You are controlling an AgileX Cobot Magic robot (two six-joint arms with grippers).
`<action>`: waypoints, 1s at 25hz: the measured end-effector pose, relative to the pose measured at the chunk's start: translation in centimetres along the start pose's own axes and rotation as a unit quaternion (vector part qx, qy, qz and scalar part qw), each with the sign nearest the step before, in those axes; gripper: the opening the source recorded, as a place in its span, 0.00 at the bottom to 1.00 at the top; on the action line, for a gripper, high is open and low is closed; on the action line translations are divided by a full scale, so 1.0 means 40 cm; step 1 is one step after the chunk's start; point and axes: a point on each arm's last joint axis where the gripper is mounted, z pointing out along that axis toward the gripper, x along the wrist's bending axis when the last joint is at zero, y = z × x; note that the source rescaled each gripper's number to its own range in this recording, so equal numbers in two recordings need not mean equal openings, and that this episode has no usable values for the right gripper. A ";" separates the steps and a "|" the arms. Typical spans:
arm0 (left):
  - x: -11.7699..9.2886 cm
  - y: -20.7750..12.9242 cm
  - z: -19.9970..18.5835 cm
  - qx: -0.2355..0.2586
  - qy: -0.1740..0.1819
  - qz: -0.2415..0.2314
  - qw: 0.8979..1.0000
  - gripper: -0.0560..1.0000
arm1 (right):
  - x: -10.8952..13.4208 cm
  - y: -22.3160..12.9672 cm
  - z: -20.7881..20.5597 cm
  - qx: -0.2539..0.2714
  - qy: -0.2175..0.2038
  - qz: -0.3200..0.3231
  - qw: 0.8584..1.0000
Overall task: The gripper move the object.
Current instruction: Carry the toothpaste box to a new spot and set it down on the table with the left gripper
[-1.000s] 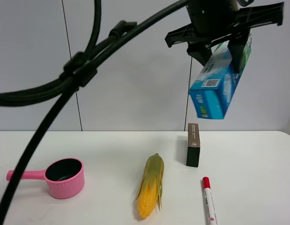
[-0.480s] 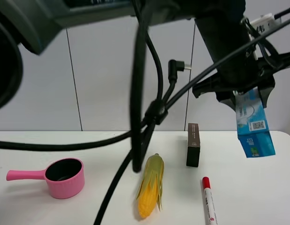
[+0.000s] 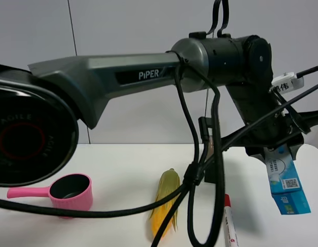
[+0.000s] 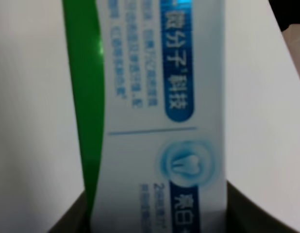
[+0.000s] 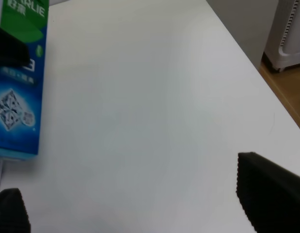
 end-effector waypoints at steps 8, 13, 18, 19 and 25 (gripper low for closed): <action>0.065 -0.047 0.105 0.028 0.031 -0.032 0.999 0.05 | 0.000 0.000 0.000 0.000 0.000 0.000 1.000; 0.070 -0.050 0.117 0.023 0.029 -0.032 0.999 0.05 | 0.000 0.000 0.000 0.000 0.000 0.000 1.000; 0.071 -0.051 0.122 0.021 0.027 -0.020 0.999 0.05 | 0.000 0.000 0.000 0.000 0.000 0.000 1.000; 0.073 -0.052 0.124 0.022 0.028 -0.016 0.999 0.05 | 0.000 0.000 0.000 0.000 0.000 0.000 1.000; 0.079 -0.057 0.133 0.025 0.031 -0.010 0.999 0.10 | 0.000 0.000 0.000 0.000 0.000 0.000 1.000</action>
